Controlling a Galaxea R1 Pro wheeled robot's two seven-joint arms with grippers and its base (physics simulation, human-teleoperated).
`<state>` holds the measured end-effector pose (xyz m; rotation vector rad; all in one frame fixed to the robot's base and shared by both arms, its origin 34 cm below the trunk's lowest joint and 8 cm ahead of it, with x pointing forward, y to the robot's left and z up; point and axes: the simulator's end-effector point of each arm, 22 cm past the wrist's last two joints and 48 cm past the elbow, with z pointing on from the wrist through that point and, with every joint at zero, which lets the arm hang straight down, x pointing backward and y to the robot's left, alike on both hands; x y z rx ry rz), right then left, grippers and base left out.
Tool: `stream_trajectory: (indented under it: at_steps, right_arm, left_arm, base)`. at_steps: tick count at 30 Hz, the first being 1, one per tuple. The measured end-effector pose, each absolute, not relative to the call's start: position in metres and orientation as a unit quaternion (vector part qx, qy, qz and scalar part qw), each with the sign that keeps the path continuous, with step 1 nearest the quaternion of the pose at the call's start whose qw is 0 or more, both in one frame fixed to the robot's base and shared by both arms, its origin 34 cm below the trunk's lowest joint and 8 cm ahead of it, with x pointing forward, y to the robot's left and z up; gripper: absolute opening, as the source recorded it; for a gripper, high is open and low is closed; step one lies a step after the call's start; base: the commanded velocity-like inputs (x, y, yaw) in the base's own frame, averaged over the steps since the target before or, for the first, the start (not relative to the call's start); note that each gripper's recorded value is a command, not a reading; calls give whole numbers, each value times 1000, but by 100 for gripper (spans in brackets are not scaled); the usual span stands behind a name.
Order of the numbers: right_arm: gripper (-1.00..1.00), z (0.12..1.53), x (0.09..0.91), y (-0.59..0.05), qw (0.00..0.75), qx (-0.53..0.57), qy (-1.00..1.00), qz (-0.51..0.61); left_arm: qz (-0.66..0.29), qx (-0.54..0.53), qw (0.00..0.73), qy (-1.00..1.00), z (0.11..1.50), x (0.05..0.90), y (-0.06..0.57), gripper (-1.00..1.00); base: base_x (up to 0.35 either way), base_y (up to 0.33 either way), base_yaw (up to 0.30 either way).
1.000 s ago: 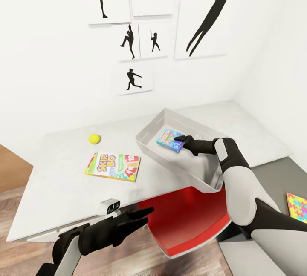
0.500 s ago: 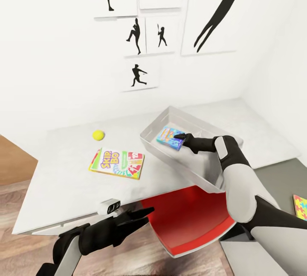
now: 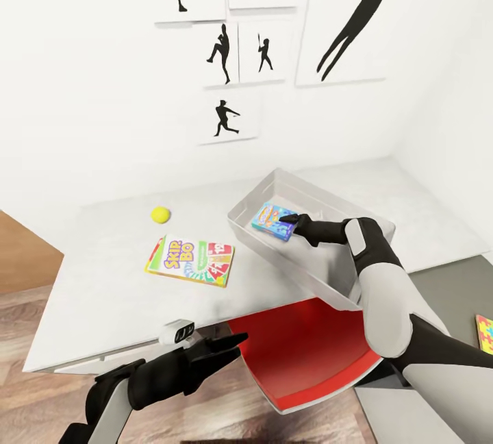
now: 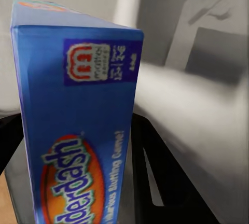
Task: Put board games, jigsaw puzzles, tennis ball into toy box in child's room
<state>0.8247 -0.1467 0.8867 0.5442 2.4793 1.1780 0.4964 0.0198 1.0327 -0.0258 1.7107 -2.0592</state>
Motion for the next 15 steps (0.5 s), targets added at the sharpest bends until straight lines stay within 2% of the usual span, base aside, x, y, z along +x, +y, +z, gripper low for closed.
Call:
stream_trajectory:
  at_steps: [15]
  right_arm:
    - [-100,886,828,-156,179,203,869,415]
  left_arm:
    - [-748,-10,229,622,1032,496,19,100]
  base:
    - [0,0,3]
